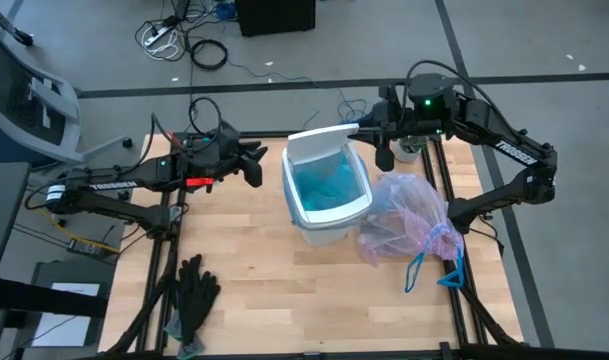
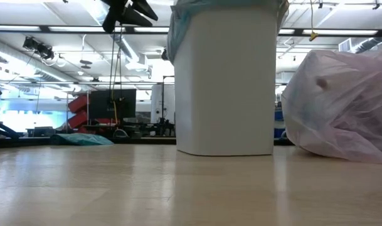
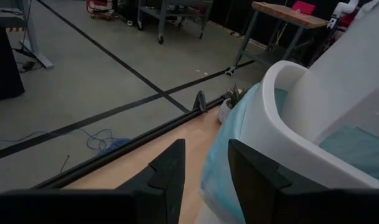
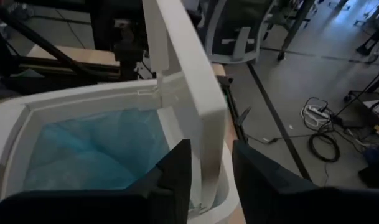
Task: Place trash/remove bag and relplace
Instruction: Close the trash bin lid
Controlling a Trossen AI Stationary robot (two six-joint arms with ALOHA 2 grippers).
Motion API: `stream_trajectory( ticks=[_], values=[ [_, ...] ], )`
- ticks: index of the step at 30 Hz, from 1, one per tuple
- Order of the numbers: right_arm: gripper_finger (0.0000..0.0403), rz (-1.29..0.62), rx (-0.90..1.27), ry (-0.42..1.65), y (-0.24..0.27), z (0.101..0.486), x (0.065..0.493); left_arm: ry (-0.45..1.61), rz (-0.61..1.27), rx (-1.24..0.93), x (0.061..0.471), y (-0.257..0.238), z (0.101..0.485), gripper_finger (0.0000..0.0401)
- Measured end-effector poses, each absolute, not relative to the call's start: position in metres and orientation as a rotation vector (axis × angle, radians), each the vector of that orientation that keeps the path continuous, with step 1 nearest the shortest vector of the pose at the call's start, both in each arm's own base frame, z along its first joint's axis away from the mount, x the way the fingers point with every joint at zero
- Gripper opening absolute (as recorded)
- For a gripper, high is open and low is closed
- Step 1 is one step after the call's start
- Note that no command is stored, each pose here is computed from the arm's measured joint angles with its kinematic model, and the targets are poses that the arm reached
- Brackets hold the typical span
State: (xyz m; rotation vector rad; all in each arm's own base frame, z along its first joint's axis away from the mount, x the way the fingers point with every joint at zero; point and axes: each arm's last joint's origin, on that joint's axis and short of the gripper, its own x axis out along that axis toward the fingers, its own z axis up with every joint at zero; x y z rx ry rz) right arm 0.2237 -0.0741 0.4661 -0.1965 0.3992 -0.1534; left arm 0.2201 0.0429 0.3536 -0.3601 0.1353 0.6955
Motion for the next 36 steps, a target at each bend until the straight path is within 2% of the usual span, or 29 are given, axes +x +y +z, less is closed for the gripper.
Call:
stream_trajectory(
  ticks=[14, 17, 20, 22, 30, 36],
  values=[
    [0.0111, -0.229, -0.171, 0.318, -0.059, 0.487, 0.176, 0.137, 0.696, -0.362, 0.220, 0.043, 0.353, 0.0131],
    [0.0089, -0.266, -0.184, 0.292, -0.061, 0.490, 0.175, 0.137, 0.696, -0.362, 0.220, 0.043, 0.353, 0.0131],
    [0.0032, -0.270, -0.187, 0.278, -0.064, 0.490, 0.182, 0.132, 0.696, -0.363, 0.220, 0.043, 0.354, 0.0131],
    [0.0009, -0.269, -0.192, 0.271, -0.066, 0.490, 0.188, 0.131, 0.696, -0.366, 0.220, 0.043, 0.354, 0.0131],
    [0.0002, -0.211, -0.207, 0.185, -0.073, 0.492, 0.212, 0.129, 0.697, -0.375, 0.220, 0.043, 0.354, 0.0131],
    [0.0001, -0.093, -0.163, 0.218, -0.070, 0.485, 0.217, 0.131, 0.698, -0.375, 0.220, 0.043, 0.353, 0.0131]
  ],
)
